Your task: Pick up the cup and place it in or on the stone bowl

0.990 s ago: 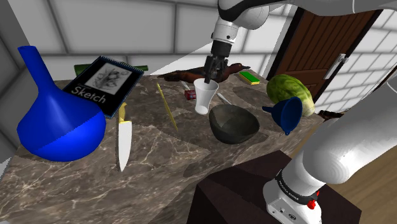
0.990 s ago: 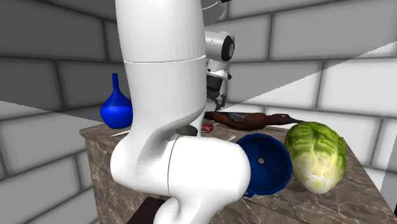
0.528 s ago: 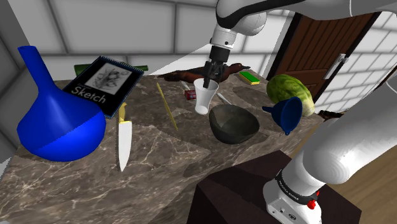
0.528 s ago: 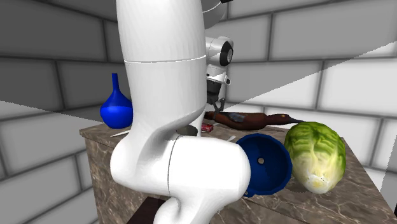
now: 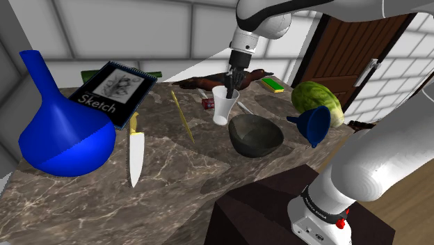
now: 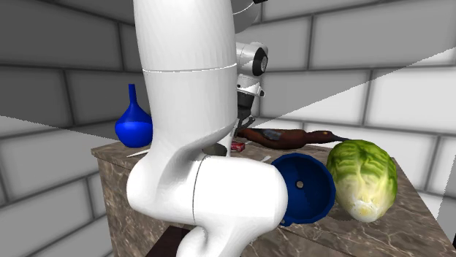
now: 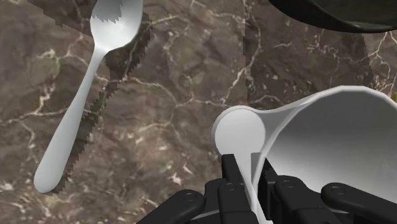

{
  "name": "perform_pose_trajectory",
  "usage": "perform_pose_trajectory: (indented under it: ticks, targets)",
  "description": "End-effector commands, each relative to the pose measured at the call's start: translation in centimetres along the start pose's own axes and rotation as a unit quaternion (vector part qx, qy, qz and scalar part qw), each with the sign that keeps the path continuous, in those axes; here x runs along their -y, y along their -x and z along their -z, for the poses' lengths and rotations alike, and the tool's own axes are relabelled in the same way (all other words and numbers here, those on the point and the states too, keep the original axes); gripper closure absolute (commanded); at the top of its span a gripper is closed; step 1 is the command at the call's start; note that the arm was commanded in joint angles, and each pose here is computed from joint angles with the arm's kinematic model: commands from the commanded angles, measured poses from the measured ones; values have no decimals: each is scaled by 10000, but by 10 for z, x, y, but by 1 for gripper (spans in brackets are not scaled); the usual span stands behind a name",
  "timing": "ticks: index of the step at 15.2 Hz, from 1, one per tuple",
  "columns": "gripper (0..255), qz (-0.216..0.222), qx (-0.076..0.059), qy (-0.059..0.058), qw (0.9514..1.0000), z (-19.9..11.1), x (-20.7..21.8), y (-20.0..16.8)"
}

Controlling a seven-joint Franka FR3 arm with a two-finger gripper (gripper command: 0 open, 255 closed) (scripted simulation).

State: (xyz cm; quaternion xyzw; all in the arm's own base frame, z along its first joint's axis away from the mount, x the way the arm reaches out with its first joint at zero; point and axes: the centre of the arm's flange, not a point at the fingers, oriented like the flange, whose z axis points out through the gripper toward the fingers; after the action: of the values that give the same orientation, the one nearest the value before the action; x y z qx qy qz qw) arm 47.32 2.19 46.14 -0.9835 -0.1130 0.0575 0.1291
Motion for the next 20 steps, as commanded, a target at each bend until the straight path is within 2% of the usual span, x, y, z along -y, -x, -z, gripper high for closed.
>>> perform_pose_trajectory:
  ticks: [1, 5, 20]
  targets:
    - [255, 0, -1, 0, 10000, 0, 0, 0]
    - [255, 0, -1, 0, 10000, 0, 0, 0]
    - [255, 0, -1, 0, 10000, 76, 21, 7]
